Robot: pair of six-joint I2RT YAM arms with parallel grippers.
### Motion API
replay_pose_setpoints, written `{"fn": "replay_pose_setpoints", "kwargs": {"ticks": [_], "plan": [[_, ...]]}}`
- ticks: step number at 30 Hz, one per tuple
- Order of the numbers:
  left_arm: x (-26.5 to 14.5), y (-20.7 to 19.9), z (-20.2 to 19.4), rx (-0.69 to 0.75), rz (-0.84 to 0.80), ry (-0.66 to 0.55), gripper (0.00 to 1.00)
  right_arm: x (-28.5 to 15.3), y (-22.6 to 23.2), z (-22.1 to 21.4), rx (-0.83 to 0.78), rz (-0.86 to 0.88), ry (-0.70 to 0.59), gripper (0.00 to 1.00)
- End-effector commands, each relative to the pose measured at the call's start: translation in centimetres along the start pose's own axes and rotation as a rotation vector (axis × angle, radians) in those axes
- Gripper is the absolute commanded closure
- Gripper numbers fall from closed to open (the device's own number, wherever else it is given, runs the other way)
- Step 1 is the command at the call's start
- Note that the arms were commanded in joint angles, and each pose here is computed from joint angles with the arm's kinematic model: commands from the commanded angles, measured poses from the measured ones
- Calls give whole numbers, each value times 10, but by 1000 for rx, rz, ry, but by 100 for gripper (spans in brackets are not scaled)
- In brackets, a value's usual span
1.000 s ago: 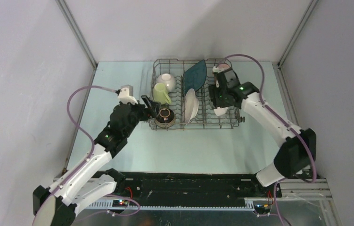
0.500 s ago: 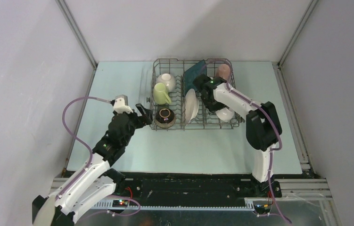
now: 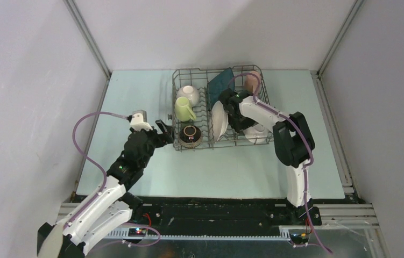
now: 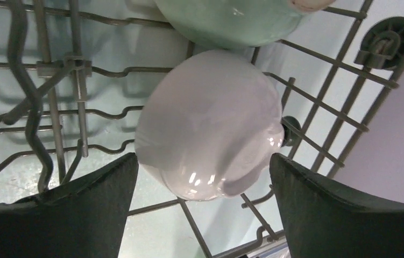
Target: Load the mixed dishes into the dish rack
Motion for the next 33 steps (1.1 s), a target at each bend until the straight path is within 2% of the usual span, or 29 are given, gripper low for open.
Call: {"fn": "replay_pose_setpoints", "kwargs": {"ticks": [1,8,14,18,19,20,21,24,26,27,28,29,30,33], "plan": [[1,-2,9,8,-15,-49,11,-30,-3,18,92,120,-128,4],[2,-1,9,13,-7,-48,11,-67,-29,21,183,213,-252,1],[0,2,12,14,9,-64,11,-100,-60,22,320,292,-421,3],[-1,3,12,18,17,-71,11,-116,-91,22,470,308,-549,5],[-1,4,12,19,24,-73,11,-127,-107,25,535,292,-624,6],[-1,5,11,21,26,-75,11,-120,-109,18,567,276,-626,6],[0,7,11,25,34,-78,11,-130,-126,19,638,254,-701,5],[1,13,6,42,63,-86,11,-115,-143,-1,757,202,-770,4],[1,17,3,50,85,-90,11,-110,-161,-7,858,190,-889,3],[1,19,3,50,98,-97,11,-97,-161,-23,866,176,-894,3],[0,21,2,51,105,-99,11,-102,-176,-22,933,163,-985,3],[0,23,2,49,114,-103,11,-77,-173,-37,948,115,-959,3],[-2,24,1,45,117,-109,11,-76,-185,-38,1004,84,-1011,3],[-6,29,2,29,138,-133,11,-37,-192,-62,1070,-39,-943,1]]}}
Point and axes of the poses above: each gripper's point midway between its finger pads, its own x axis out along the fingers, its own y axis along the line the jaws close on, z = x × y, the point moved 5 cm from there along -x, back along the fingers, and after that the axes turned 7 degrees about x, right-handed, at the moved point
